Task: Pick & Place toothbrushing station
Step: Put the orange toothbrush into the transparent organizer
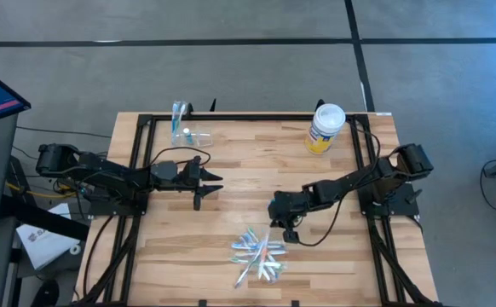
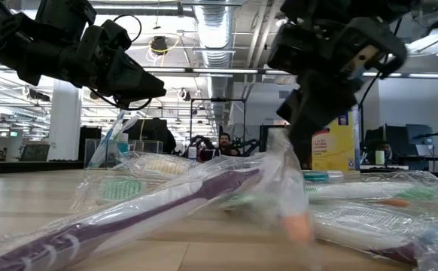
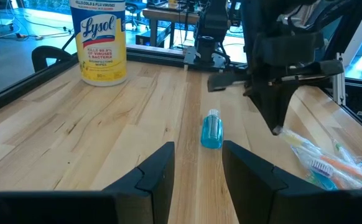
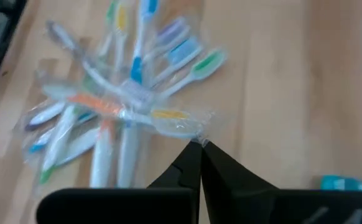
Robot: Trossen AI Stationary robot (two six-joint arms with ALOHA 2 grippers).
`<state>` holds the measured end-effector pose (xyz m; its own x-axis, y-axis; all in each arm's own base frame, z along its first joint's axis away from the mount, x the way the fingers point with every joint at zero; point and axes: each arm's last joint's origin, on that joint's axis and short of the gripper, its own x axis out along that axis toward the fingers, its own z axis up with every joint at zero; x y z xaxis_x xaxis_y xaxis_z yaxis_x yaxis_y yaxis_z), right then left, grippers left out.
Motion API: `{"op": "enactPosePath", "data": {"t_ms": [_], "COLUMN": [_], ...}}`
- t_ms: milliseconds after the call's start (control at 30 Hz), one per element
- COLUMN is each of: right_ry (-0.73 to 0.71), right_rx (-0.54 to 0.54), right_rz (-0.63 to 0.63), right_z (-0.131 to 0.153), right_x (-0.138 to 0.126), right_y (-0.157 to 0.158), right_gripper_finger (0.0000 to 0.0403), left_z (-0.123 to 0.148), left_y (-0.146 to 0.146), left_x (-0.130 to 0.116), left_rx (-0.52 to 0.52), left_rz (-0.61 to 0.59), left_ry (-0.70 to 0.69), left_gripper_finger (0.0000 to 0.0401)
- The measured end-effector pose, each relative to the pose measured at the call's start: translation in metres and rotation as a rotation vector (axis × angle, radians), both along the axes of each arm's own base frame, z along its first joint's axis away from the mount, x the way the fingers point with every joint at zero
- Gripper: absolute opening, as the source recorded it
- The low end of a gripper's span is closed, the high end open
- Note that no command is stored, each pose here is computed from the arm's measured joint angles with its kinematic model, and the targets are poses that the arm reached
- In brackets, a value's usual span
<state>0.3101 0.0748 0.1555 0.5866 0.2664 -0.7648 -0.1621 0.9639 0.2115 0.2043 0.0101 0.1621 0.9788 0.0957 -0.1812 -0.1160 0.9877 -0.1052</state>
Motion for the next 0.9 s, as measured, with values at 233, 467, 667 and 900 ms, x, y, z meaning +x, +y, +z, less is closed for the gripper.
{"op": "enactPosePath", "data": {"t_ms": [233,467,667,900], "right_ry": [-0.039,-0.088,-0.144,-0.209], "right_rx": [-0.07,-0.178,-0.248,-0.316], "right_rz": [0.038,0.068,0.075,0.065], "right_z": [0.025,0.054,0.079,0.098], "right_x": [0.016,0.03,0.04,0.048], "right_y": [-0.003,-0.003,-0.006,-0.009], "right_gripper_finger": [0.0,0.0,0.0,0.0], "left_z": [0.0,0.0,0.001,0.006], "left_y": [0.0,0.0,-0.001,-0.003], "left_x": [0.0,0.0,0.0,0.001], "left_rx": [0.0,-0.029,-0.058,-0.093], "left_rz": [0.0,0.005,-0.017,-0.076], "left_ry": [0.0,-0.003,-0.012,-0.068], "left_gripper_finger": [0.0129,0.0129,0.0129,0.0129]}}
